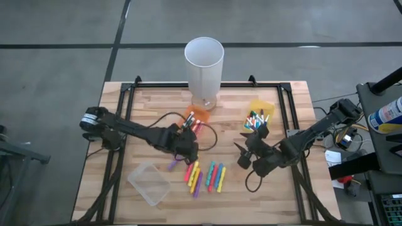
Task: Pick & Place Markers
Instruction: Put the large red marker pen into the orange bin
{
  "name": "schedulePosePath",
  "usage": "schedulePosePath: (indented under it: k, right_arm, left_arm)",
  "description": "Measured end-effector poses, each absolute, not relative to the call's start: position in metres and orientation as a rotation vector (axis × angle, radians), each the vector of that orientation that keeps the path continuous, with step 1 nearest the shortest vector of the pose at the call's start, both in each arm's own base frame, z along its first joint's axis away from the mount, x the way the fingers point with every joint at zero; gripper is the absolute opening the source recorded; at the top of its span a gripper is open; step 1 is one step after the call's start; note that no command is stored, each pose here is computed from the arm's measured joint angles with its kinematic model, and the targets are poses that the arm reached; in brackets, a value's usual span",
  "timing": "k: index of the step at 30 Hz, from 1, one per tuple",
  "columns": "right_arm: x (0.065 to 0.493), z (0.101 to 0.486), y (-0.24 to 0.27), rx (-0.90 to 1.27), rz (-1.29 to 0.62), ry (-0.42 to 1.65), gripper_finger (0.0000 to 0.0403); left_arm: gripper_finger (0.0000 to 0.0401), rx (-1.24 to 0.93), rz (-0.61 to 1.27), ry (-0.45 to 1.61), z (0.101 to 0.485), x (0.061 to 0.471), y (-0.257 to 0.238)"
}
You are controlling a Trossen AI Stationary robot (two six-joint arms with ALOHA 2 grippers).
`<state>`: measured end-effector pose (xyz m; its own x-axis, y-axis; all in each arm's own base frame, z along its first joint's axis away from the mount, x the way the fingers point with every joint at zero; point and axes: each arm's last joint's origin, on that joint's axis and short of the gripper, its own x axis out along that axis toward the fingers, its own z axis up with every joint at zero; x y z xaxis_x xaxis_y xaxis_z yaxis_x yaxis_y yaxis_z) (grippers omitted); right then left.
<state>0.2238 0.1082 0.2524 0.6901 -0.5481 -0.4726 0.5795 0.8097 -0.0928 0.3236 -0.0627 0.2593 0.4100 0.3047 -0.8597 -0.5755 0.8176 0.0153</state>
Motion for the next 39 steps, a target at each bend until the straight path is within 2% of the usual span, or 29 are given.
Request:
schedulePosePath:
  k: [10,15,28,39]
  right_arm:
    - [0.231,0.238,0.112,-0.013,-0.651,0.542,0.0226]
    - [0.235,0.229,0.115,-0.034,-0.659,0.564,0.0226]
    - [0.236,0.226,0.116,-0.024,-0.666,0.567,0.0226]
    - [0.237,0.226,0.116,-0.018,-0.663,0.567,0.0226]
  left_arm:
    - [0.0048,-0.296,0.652,0.992,0.267,0.333,-0.002]
    - [0.0048,-0.349,0.613,0.956,0.270,0.339,0.022]
    - [0.0057,-0.379,0.624,0.906,0.272,0.341,0.057]
    - [0.0058,-0.410,0.616,1.000,0.237,0.353,0.076]
